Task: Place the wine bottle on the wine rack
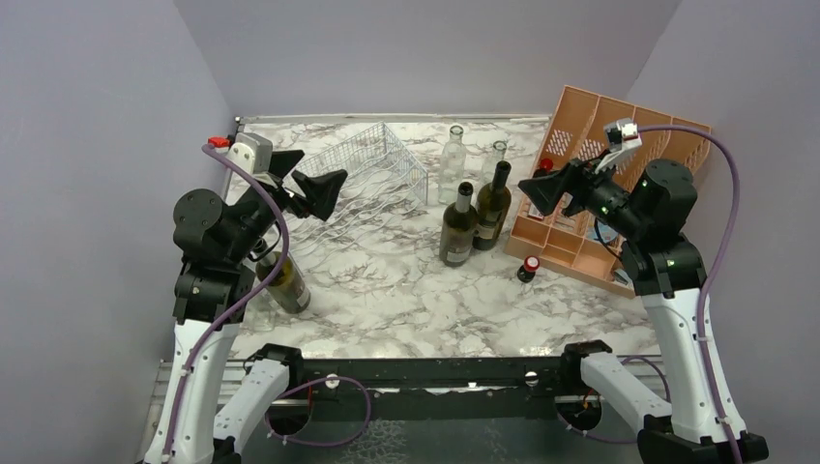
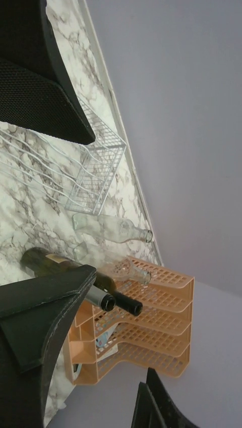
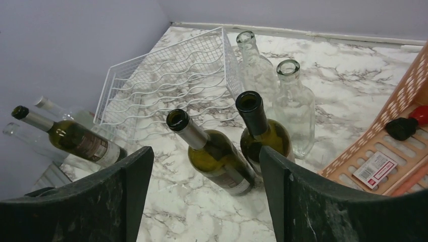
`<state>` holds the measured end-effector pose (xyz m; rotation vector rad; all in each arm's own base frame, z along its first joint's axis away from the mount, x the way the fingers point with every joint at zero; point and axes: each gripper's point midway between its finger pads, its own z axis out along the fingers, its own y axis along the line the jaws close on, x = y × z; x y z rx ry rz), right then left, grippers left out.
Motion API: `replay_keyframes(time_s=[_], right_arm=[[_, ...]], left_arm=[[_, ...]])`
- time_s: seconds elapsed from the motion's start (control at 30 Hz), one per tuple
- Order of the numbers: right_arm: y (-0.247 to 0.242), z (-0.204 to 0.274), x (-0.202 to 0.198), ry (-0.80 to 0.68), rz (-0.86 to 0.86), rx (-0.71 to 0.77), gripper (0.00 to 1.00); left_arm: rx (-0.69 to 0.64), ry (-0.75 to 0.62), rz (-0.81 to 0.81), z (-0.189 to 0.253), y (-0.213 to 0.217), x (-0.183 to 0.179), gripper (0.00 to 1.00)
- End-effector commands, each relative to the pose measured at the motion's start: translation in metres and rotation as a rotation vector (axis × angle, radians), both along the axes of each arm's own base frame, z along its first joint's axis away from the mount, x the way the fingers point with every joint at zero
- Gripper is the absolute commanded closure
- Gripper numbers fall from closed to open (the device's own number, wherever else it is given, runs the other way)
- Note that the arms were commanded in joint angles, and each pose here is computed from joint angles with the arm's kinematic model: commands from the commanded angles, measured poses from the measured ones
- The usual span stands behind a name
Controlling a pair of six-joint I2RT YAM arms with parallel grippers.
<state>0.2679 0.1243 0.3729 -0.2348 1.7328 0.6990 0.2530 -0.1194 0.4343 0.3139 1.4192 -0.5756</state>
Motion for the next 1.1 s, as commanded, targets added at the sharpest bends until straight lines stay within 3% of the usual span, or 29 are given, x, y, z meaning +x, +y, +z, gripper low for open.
replay_keyframes(time_s=[0.0, 0.5, 0.77, 1.07], right_arm=[[0.009, 0.016, -0.011, -0.049, 0.071, 0.027, 0.19], [0.034, 0.014, -0.021, -0.071, 0.299, 0.008, 0.18], [0.047, -0.007, 0.004, 0.009, 0.296, -0.007, 0.28], [0.096, -0.03, 0.024, 0.05, 0.201, -0.125, 0.27]], left_arm=[[-0.013, -0.076, -0.135, 0.015, -0.017, -0.021, 0.01], [-0.001, -0.124, -0.309, 0.017, -0.04, -0.047, 0.01], [-0.014, -0.108, -0.325, 0.014, -0.043, -0.045, 0.01], [-0.023, -0.066, -0.352, 0.007, -0.048, -0.039, 0.01]])
